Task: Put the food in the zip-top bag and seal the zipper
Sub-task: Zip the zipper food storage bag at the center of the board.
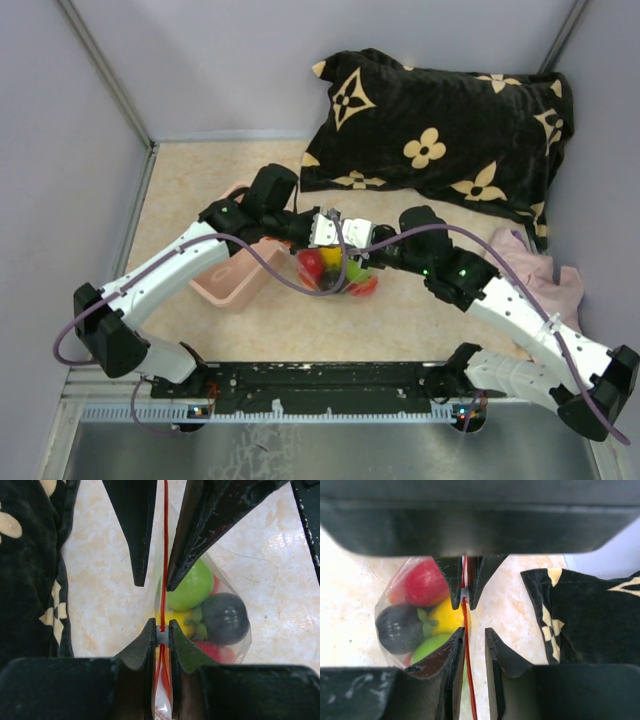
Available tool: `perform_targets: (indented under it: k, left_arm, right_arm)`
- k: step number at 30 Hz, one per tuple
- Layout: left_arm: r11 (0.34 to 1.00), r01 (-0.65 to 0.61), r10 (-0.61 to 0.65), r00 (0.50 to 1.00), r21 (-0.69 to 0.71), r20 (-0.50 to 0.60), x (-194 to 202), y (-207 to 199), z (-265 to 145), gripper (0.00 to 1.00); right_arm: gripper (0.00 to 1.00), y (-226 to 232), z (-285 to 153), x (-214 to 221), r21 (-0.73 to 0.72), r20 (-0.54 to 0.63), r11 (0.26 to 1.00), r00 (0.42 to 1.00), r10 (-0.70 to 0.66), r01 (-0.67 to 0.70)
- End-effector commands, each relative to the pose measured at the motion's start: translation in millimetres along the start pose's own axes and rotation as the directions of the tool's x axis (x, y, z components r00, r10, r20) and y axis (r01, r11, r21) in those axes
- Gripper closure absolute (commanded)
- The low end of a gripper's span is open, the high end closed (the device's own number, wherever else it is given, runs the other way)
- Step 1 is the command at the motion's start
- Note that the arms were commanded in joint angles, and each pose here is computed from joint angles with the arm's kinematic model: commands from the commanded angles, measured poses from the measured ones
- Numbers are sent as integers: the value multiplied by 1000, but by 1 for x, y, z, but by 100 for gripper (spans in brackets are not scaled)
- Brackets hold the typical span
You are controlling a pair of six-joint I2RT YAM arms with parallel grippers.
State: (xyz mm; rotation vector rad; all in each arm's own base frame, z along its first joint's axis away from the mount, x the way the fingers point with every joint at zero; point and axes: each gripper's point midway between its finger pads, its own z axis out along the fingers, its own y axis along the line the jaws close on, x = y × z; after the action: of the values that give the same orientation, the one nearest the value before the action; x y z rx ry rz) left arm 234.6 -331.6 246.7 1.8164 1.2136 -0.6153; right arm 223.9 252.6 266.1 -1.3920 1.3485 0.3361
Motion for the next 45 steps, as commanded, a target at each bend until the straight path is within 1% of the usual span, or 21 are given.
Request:
perform_targets:
  k: [1, 3, 4, 6, 8, 10, 14, 20, 21, 24, 27, 33, 39, 45]
  left_arm:
    - [999, -36, 36, 996, -2, 87, -23, 2, -3, 100]
    - [999, -33, 34, 995, -4, 92, -24, 1, -4, 100]
    - [999, -32, 33, 995, -7, 95, -25, 1, -4, 100]
    - [999, -33, 34, 994, -10, 103, -26, 0, -5, 100]
    - [999, -34, 35, 994, -14, 108, -27, 0, -6, 100]
    - [999, -31, 32, 994, -14, 109, -26, -1, -6, 100]
    - [1000, -22, 23, 993, -12, 117, -25, -5, -6, 100]
    - [1000, -17, 18, 990, -2, 141, -30, -9, -8, 100]
    - [1000, -15, 15, 990, -2, 139, -29, -9, -7, 100]
    - [1000, -6, 6, 991, -1, 130, -27, -10, -8, 100]
    - [1000, 8, -7, 995, -10, 104, -22, -11, -10, 99]
    - [997, 71, -70, 997, -42, 28, -6, -13, -15, 98]
    - [989, 133, -133, 991, -57, 5, 4, -23, -18, 97]
    - [981, 170, -174, 984, -98, -35, 14, -25, -26, 98]
  right_arm:
    - [79, -11, -3, 8, 53, -17, 999, 1000, 2, -1]
    - [78, -8, -6, 13, 51, -29, 999, 1000, 10, -9]
    - [76, -6, -7, 15, 45, -35, 999, 999, 13, -12]
    - [68, 0, -9, 17, 21, -42, 1000, 999, 22, -21]
    - [62, 5, -10, 18, 3, -43, 999, 998, 36, -36]
    - [59, 8, -10, 20, -7, -49, 999, 998, 47, -48]
    - [59, 10, -11, 24, -7, -57, 998, 996, 62, -62]
    - [64, 11, -2, 18, -18, -16, 997, 997, 74, -74]
    - [68, 11, -1, 17, -21, -9, 997, 997, 78, -78]
    - [85, 6, 1, 14, 1, 2, 997, 997, 81, -81]
    - [100, -6, -5, 22, 61, -39, 996, 997, 72, -70]
    - [100, -25, -24, 37, 159, -91, 981, 987, 130, -115]
    - [100, -34, -34, 52, 251, -152, 958, 972, 182, -140]
    - [100, -44, -42, 63, 310, -174, 940, 963, 204, -143]
